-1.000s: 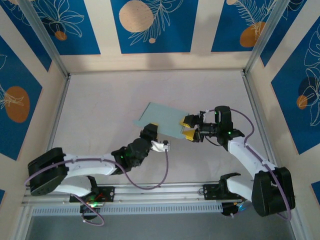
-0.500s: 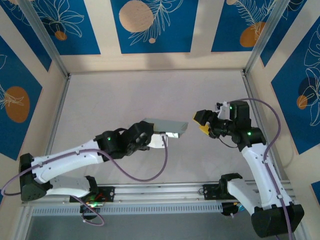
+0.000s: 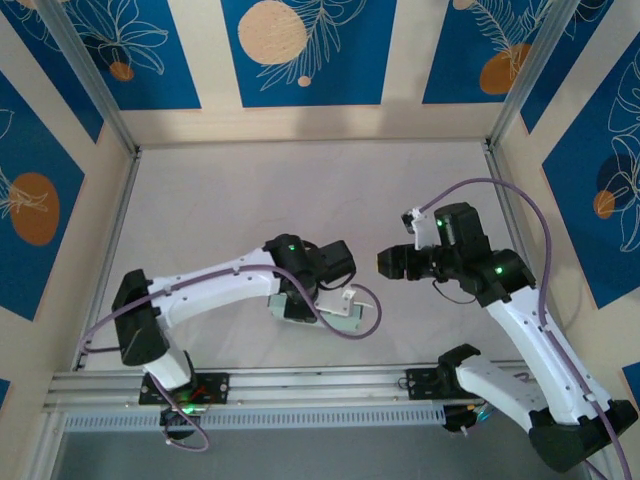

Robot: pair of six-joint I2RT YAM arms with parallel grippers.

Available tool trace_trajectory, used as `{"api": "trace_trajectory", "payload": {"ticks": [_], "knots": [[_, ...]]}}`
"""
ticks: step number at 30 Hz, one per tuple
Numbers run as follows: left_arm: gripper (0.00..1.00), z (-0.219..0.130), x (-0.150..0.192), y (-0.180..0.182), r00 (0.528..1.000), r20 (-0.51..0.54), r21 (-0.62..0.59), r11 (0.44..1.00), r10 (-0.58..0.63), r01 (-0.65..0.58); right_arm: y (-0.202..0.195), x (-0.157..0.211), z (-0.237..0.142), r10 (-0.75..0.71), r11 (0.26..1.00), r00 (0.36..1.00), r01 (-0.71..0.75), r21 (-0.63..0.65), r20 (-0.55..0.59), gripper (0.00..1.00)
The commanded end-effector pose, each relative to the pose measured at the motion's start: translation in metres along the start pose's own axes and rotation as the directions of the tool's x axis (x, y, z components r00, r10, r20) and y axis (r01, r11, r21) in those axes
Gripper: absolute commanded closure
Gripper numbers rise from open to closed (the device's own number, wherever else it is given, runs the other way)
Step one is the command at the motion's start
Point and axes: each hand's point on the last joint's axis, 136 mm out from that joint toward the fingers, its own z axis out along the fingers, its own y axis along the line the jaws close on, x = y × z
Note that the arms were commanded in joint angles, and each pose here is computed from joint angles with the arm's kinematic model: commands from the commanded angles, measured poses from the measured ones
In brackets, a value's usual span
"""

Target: Fold the paper box

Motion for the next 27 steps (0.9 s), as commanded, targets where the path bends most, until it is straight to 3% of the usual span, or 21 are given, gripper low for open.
{"api": "trace_trajectory", "payload": {"ticks": [1,9,17,20,23,27], "knots": [[0.65,0.004,-0.003,-0.006,1.0,0.003,0.088,0.996,-0.016,0.015,-0.003,0.006,0.005,-0.067,0.998,0.997,0.067,0.009,-0.043,0.45],[0.57,0.032,-0.004,0.023,0.997,0.051,-0.094,0.994,-0.056,0.061,-0.006,0.015,0.016,0.013,1.0,0.999,-0.014,-0.014,-0.046,0.48],[0.58,0.026,0.002,0.044,0.983,0.17,-0.355,0.926,-0.068,0.126,-0.001,0.018,0.028,0.09,0.993,0.994,-0.095,-0.064,-0.067,0.54],[0.58,0.019,-0.002,0.042,0.971,0.232,-0.36,0.923,-0.053,0.137,0.008,0.021,0.034,0.085,0.988,0.992,-0.097,-0.123,-0.096,0.51],[0.54,0.021,-0.003,0.044,0.973,0.226,-0.345,0.93,-0.048,0.126,0.0,0.02,0.037,0.041,0.996,0.996,-0.048,-0.077,-0.083,0.47],[0.56,0.025,-0.008,0.04,0.962,0.255,-0.19,0.971,-0.097,0.148,-0.01,0.013,0.034,-0.2,0.98,0.979,0.2,0.006,-0.037,0.47]]}}
